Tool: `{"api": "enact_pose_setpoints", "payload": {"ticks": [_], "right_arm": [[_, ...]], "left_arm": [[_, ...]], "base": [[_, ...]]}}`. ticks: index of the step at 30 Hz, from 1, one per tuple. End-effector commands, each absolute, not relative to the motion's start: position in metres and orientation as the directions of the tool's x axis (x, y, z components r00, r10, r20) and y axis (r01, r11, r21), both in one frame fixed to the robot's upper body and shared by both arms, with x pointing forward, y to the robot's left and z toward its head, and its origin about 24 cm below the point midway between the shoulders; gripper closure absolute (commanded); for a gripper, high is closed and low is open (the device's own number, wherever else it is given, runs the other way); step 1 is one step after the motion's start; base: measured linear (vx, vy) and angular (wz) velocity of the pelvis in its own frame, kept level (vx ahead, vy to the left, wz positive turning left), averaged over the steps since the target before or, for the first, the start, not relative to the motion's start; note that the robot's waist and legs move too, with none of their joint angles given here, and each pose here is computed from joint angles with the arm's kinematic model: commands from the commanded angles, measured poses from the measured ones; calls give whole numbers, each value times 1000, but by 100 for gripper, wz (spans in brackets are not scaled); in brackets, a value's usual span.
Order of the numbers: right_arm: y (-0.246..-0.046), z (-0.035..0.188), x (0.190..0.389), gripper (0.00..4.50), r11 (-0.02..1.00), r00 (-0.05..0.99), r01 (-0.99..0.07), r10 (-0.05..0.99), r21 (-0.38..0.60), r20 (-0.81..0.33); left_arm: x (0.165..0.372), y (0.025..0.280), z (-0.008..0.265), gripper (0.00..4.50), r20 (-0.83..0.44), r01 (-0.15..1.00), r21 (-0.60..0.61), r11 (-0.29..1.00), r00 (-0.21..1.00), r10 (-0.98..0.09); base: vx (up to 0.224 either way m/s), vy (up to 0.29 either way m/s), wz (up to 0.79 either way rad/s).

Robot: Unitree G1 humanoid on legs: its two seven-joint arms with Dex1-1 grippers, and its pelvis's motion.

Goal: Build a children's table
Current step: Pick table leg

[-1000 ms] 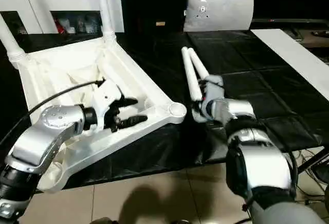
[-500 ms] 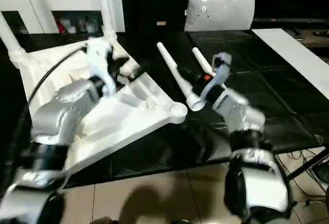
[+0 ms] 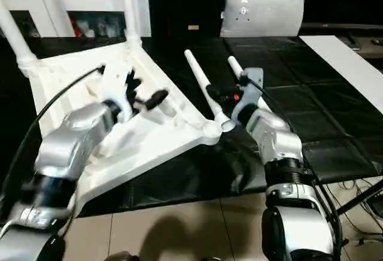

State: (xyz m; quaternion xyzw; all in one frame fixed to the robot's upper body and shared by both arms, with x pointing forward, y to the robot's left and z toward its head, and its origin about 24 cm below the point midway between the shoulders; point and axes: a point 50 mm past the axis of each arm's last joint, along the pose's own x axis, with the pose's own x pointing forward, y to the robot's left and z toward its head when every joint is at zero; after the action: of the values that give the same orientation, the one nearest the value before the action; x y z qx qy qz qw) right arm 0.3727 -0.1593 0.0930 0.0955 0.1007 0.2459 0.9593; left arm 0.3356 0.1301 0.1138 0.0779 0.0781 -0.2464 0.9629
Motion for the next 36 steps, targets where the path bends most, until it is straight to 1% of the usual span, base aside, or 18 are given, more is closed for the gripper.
{"api": "enact_pose_setpoints", "payload": {"ticks": [1,3,5,6,7,9,11,12,15,16,17,18,21,22,24,26,35,36], "right_arm": [[-163,89,374,225,890,873,-415,448,191,-191],[-163,87,381,205,919,882,-364,392,152,-259],[-163,87,387,205,940,886,-316,341,128,-315],[-163,89,391,178,950,890,-285,311,125,-333],[-163,90,393,178,954,892,-275,299,117,-340],[-162,94,398,162,964,896,-248,265,94,-357],[-160,97,400,147,964,896,-249,264,89,-356],[-156,102,405,124,965,897,-249,261,80,-356],[-151,109,409,112,969,899,-244,244,47,-363],[-150,110,410,96,969,900,-242,241,44,-363],[-150,111,410,96,972,902,-233,227,28,-367],[-152,112,411,76,978,908,-207,182,-25,-376],[-151,112,412,73,978,908,-201,162,-60,-387],[-150,107,410,73,976,887,-208,164,-57,-432],[-149,105,410,73,977,878,-208,167,-44,-449],[-145,102,408,73,970,860,-243,222,14,-460],[-143,84,400,73,973,811,-224,217,55,-543],[-144,83,399,91,975,806,-217,209,53,-554]], "left_arm": [[332,127,114,0,-189,518,158,841,851,-489],[326,129,114,0,-183,558,195,807,829,-529],[322,130,117,0,-172,590,210,780,808,-564],[319,130,118,0,-174,618,204,759,786,-593],[317,129,119,0,-178,633,198,748,774,-608],[313,130,119,0,-191,661,191,726,751,-632],[310,130,119,0,-201,667,195,719,745,-636],[305,132,119,0,-219,681,197,705,732,-645],[299,138,120,0,-236,676,217,704,736,-634],[298,140,120,0,-239,671,225,706,741,-628],[297,141,120,0,-239,666,229,710,746,-622],[296,144,121,0,-242,649,235,724,760,-603],[293,147,121,0,-248,636,231,736,770,-588],[286,150,122,0,-262,638,229,735,768,-584],[283,152,123,0,-268,638,229,735,767,-583],[279,153,126,0,-267,637,230,736,768,-582],[270,156,131,0,-286,626,236,744,776,-562],[270,156,131,0,-289,625,235,744,776,-561]], "base": [[0,0,0],[0,0,0],[0,0,0],[0,0,0],[0,0,0],[0,0,0],[0,0,0],[0,0,0],[0,0,0],[0,0,0],[0,0,0],[0,0,0],[0,0,0],[0,0,0],[0,0,0],[0,0,0],[0,0,0],[0,0,0]]}}
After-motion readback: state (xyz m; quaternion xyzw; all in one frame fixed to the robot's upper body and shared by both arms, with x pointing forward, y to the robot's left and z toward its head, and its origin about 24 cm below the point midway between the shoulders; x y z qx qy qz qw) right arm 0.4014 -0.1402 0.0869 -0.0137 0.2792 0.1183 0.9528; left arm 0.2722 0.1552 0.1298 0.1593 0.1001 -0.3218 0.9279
